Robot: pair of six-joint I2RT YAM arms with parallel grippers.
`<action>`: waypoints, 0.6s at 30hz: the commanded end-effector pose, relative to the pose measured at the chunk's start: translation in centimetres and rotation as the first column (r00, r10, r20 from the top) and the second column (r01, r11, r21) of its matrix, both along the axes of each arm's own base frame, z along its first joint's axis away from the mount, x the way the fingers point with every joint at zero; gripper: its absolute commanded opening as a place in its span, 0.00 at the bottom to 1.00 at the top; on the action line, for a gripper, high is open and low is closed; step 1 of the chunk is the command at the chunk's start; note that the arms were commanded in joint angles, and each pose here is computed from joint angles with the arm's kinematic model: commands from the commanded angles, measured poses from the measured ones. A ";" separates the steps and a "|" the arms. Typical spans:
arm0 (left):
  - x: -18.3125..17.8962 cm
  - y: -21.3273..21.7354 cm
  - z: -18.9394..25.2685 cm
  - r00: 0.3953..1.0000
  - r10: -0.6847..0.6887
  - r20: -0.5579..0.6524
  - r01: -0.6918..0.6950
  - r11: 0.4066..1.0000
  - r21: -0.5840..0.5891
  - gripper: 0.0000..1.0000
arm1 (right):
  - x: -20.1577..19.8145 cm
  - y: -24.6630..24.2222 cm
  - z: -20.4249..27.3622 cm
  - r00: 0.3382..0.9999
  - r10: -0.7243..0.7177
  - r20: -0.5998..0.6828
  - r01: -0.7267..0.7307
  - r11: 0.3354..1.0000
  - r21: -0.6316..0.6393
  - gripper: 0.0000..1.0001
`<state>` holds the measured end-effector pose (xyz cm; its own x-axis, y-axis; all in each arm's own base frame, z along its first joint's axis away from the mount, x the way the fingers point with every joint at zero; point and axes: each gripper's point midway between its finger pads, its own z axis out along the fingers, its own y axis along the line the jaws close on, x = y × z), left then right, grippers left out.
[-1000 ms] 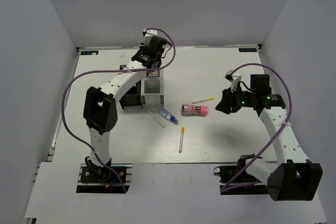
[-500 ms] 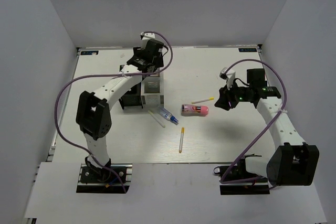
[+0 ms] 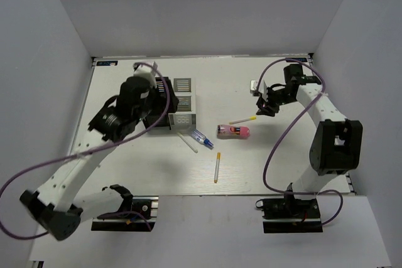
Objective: Sort the stationery into containers
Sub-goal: Pick up the pen from the center of the board.
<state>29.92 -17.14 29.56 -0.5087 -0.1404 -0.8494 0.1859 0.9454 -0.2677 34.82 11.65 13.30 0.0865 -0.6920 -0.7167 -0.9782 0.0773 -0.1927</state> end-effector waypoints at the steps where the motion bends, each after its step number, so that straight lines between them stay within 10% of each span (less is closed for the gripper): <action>1: -4.9 0.5 -2.8 0.990 -0.071 -0.118 0.063 0.996 -0.066 0.99 | 0.5 0.6 -0.6 0.989 0.146 0.016 -0.146 0.989 -0.027 0.50; 18: -10.1 2.1 -9.6 0.955 -0.043 -0.293 0.005 0.992 -0.128 0.99 | 0.9 3.5 -6.7 0.951 0.305 -0.045 -0.307 0.925 -0.226 0.51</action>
<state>20.39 -15.00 19.48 -0.7372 -0.2021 -0.6447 0.1047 0.9085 -0.4045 34.78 15.17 7.21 0.3068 -0.7545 -0.5802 -0.9513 -0.2624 -0.1618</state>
